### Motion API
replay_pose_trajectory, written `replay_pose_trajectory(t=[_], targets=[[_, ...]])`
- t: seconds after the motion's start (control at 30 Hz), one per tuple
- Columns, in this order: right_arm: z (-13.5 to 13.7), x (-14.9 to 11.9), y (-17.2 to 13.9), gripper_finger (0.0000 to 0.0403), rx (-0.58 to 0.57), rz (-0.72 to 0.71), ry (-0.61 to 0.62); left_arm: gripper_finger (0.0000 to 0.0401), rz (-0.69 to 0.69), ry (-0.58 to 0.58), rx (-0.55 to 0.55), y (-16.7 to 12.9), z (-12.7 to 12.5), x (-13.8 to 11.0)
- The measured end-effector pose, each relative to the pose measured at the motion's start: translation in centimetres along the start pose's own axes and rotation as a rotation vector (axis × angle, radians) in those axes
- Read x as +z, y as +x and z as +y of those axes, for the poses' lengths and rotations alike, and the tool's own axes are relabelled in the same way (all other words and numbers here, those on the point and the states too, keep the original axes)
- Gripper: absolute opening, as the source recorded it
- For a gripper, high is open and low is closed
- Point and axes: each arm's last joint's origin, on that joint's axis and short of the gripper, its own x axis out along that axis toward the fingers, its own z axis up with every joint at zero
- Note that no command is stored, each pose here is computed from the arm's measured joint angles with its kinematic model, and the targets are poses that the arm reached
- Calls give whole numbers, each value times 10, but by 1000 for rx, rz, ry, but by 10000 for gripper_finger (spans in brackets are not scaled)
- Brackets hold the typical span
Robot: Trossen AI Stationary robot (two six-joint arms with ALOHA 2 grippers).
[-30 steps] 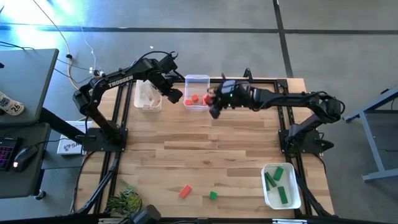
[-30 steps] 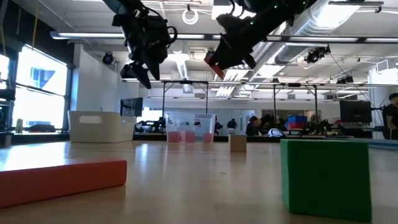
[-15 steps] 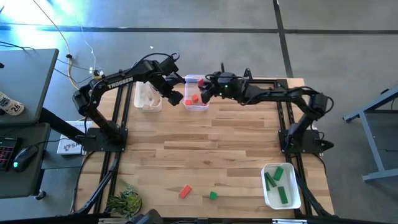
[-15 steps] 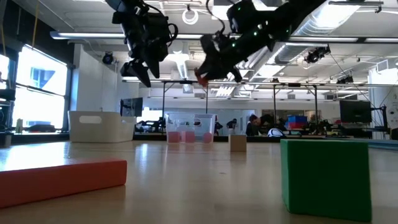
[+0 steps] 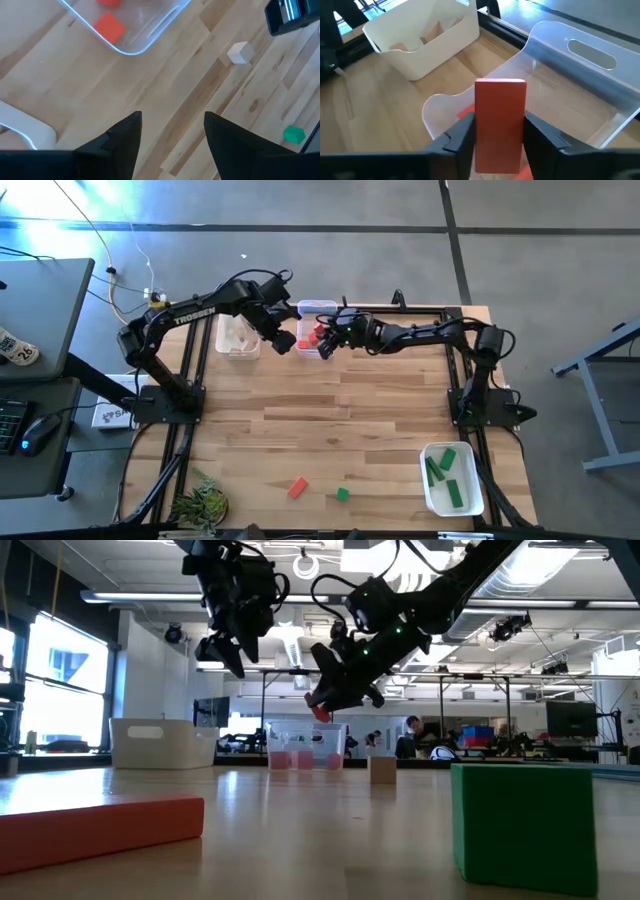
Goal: Sort & place blocks by color
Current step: Put the orange block into the transparent bin, then put the brown block into the top white bin
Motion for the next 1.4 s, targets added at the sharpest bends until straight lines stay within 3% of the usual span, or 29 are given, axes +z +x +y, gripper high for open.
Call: replay_pose_trajectory(t=[0.13,0.27,0.5,0.67,0.77,0.93,1.17,1.4], targets=[[0,0,0,213,1,-1,4,202,11,15,-6,3,-8,-2],[0,2,-4,245,2,10,41,202,23,46,-10,6,-18,-5],[0,12,-22,250,-56,14,31,202,92,104,5,11,-31,-16],[5,18,-24,251,-6,48,71,202,106,138,2,14,-40,-20],[20,22,-30,251,34,136,59,202,128,153,16,14,-42,-24],[47,27,-50,252,-7,350,57,202,131,157,110,14,-39,-25],[75,29,-74,252,-79,499,204,202,109,142,243,12,-31,-24],[88,10,-84,252,-156,629,327,202,94,128,306,10,-25,-22]])
